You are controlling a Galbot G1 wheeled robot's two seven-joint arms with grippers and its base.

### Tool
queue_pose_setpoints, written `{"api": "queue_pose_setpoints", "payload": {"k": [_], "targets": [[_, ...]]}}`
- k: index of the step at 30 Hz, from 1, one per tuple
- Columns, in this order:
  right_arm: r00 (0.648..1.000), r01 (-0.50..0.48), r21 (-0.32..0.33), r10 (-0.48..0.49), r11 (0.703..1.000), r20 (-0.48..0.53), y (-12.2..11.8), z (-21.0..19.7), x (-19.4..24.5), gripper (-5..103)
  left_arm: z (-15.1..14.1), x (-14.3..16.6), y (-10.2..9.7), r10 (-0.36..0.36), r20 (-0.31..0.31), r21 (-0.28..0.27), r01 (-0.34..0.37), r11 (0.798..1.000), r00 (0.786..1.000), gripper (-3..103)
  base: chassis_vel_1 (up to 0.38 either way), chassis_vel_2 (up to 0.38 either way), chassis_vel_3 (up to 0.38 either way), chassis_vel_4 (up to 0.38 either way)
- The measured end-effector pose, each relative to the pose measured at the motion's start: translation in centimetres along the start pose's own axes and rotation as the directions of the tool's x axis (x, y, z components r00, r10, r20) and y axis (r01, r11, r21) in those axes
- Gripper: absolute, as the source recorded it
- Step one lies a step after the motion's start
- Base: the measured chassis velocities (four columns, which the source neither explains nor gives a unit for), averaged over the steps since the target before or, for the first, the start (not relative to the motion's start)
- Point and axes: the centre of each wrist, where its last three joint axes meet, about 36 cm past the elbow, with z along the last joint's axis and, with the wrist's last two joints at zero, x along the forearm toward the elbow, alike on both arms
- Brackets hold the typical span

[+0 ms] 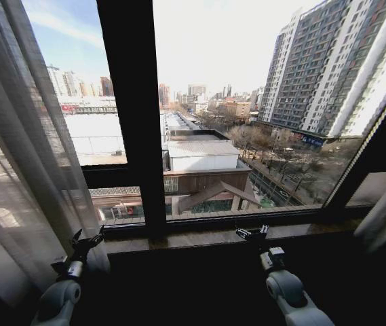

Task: Open the curtains by pulling them apart, changing their state from closed to fully open.

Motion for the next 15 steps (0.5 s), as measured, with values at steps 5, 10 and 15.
{"api": "queue_pose_setpoints", "payload": {"k": [5,10,15], "targets": [[1.0,0.0,0.0,0.0,1.0,0.0,0.0,0.0,0.0,100,-1.2,-2.1,-1.5,-0.007,0.002,-0.03,0.007,1.0,1.0,100,0.0,0.0,0.0,0.0],[1.0,0.0,0.0,0.0,1.0,0.0,0.0,0.0,0.0,100,-0.4,-1.5,-0.1,-0.042,0.016,-0.082,0.044,0.996,0.999,100,0.0,0.0,0.0,0.0],[1.0,0.0,0.0,0.0,1.0,0.0,0.0,0.0,0.0,100,0.5,-1.0,1.3,-0.072,0.03,-0.123,0.075,0.99,0.997,100,0.0,0.0,0.0,0.0]]}}
